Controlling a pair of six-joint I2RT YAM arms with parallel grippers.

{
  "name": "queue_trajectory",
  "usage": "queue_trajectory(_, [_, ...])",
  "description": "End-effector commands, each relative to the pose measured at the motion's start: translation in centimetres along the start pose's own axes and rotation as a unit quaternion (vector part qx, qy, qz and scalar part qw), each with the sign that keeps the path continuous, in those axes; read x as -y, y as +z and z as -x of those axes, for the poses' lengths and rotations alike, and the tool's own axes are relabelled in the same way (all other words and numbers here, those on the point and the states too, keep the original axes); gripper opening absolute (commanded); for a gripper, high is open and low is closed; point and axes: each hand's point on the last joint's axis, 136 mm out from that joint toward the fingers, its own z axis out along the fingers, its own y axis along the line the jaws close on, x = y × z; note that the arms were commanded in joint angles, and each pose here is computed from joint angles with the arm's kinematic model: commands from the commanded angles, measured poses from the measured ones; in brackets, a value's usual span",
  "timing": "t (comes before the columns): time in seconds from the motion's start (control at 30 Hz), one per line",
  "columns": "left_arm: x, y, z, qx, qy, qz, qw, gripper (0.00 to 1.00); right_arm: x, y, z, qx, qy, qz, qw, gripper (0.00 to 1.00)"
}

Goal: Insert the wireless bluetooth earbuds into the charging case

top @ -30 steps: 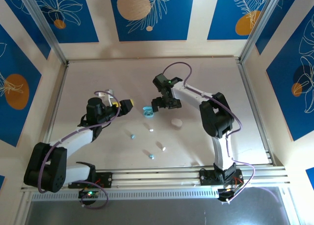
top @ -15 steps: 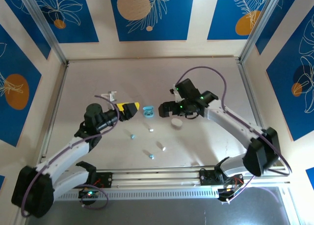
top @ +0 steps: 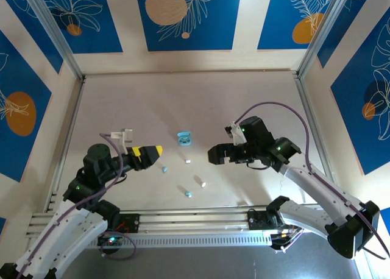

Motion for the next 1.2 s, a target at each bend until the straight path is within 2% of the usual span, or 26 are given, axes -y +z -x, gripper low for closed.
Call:
queue_trajectory(0.0, [-3.8,-0.8,-1.7,-0.032,-0.007,0.103,0.994,1.0,1.7,-0.2,-0.7,0.023,0.037,-0.036,0.998,0.99])
queue_trajectory(0.07, [-5.2,-0.2,-1.7,-0.026,-0.011,0.127,0.992,1.0,1.7,-0.3,-0.5,0.042,0.023,-0.031,0.998,0.99])
queue_trajectory(0.13, [-5.7,1.2,-1.4,-0.009,-0.013,0.113,0.993,1.0,1.8,-0.2,0.0,0.06,0.012,-0.03,0.998,0.99])
queue_trajectory(0.27, [-6.5,3.5,0.0,0.003,0.027,0.12,0.992,1.0,1.3,0.2,1.0,0.071,-0.019,-0.01,0.997,0.99])
queue_trajectory(0.4, [-8.4,5.7,1.6,0.023,0.067,0.152,0.986,1.0,-0.6,1.5,1.5,0.049,-0.063,0.069,0.994,0.99])
queue_trajectory(0.5, [-8.3,7.3,2.8,0.044,0.097,0.133,0.985,1.0,-1.7,2.3,1.9,0.009,-0.069,0.12,0.99,1.0])
queue_trajectory(0.6, [-8.5,8.3,3.5,0.064,0.125,0.127,0.982,1.0,-2.6,3.6,1.5,-0.046,-0.083,0.138,0.986,0.92])
queue_trajectory(0.7, [-10.0,8.0,3.4,0.085,0.125,0.149,0.977,1.0,-3.3,5.0,0.4,-0.095,-0.112,0.141,0.979,0.89])
queue_trajectory(0.9, [-11.9,6.1,2.7,0.105,0.138,0.188,0.967,1.0,-3.9,7.6,-2.8,-0.179,-0.184,0.112,0.96,0.82])
queue_trajectory(1.17, [-12.9,5.3,3.0,0.125,0.125,0.209,0.962,1.0,-3.5,11.1,-7.9,-0.28,-0.291,0.039,0.914,0.63])
